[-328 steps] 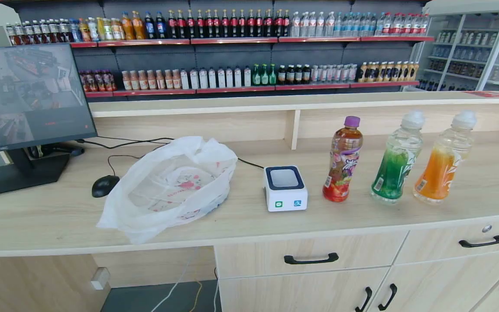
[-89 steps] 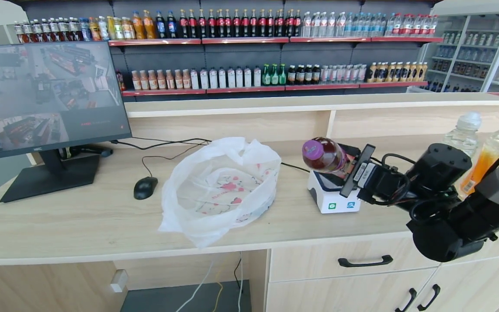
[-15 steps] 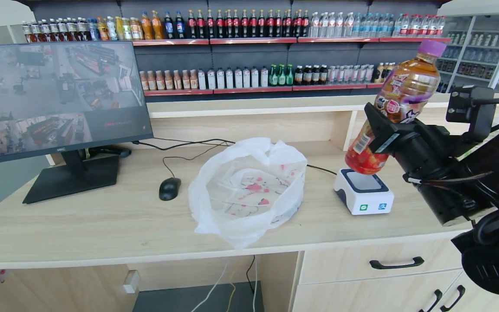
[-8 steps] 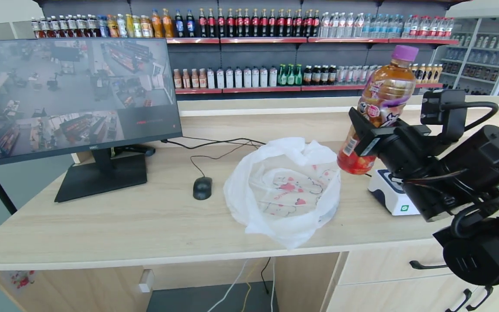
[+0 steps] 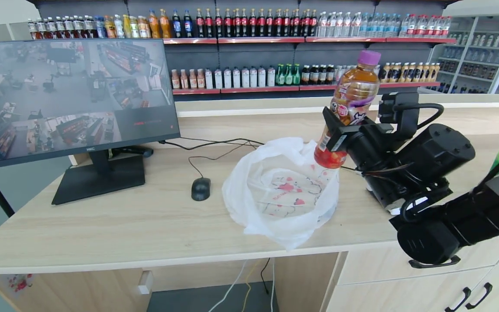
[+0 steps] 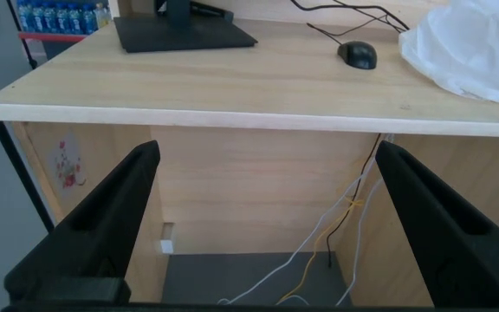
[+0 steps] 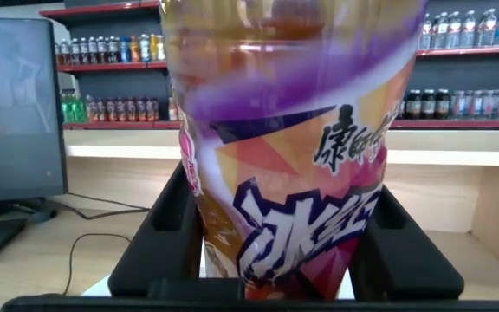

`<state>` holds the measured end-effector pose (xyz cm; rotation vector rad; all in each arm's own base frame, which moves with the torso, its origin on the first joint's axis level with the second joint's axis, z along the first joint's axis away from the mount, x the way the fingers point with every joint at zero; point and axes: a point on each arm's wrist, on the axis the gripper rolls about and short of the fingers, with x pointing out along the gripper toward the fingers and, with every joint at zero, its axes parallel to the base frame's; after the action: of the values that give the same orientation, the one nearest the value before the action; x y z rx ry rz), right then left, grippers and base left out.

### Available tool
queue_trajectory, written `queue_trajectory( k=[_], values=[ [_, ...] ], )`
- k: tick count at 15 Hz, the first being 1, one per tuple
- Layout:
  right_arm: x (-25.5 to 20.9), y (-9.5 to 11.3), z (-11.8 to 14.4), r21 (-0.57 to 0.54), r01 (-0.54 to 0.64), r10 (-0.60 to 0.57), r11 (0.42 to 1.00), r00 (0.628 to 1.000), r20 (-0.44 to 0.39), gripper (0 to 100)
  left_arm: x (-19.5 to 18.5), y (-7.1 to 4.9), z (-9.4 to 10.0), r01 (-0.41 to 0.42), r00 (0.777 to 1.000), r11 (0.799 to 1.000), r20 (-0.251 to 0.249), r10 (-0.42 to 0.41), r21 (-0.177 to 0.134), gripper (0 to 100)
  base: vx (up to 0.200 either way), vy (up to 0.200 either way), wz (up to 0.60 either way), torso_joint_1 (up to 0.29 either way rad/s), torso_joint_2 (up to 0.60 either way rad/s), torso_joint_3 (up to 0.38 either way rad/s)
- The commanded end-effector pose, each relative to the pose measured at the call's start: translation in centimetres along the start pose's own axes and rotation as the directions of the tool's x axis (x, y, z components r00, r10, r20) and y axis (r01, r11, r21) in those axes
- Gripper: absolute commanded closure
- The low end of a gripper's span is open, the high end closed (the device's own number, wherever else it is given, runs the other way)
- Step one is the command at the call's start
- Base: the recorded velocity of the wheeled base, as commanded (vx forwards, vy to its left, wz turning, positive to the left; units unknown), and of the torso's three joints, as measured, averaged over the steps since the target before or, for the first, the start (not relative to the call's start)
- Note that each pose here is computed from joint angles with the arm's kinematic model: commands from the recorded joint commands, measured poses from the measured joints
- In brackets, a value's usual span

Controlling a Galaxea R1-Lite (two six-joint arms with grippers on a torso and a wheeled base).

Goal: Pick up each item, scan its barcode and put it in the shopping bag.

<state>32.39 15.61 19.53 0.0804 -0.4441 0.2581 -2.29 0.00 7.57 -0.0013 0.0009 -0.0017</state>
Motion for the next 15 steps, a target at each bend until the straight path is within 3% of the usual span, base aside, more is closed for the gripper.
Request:
queue_trajectory(
  k=[1, 5, 8, 15],
  values=[
    [0.8, 1.3, -2.9, 0.004, -0.029, 0.029, 1.000, 0.999, -0.040, 100, 0.0, 0.0, 0.0, 0.000, 1.000, 1.000, -0.001, 0.000, 0.000, 0, 0.000, 0.000, 0.00, 0.000, 0.00, 0.000],
    [2.0, 4.2, -5.6, 0.029, -0.082, 0.083, 0.996, 0.996, -0.038, 100, 0.0, 0.0, 0.0, -0.002, 1.000, 1.000, 0.001, 0.002, 0.000, 0, 0.000, 0.000, 0.00, 0.000, 0.00, 0.000],
    [2.9, 5.2, -7.0, 0.037, -0.095, 0.096, 0.995, 0.995, -0.026, 100, 0.0, 0.0, 0.0, 0.000, 1.000, 1.000, 0.001, 0.000, 0.000, 0, 0.000, 0.000, 0.00, 0.000, 0.00, 0.000],
    [3.3, 5.6, -10.2, 0.032, -0.111, 0.113, 0.993, 0.992, -0.056, 100, 0.0, 0.0, 0.0, 0.000, 1.000, 1.000, 0.001, 0.000, 0.000, 0, 0.000, 0.000, 0.00, 0.000, 0.00, 0.000]
  ],
)
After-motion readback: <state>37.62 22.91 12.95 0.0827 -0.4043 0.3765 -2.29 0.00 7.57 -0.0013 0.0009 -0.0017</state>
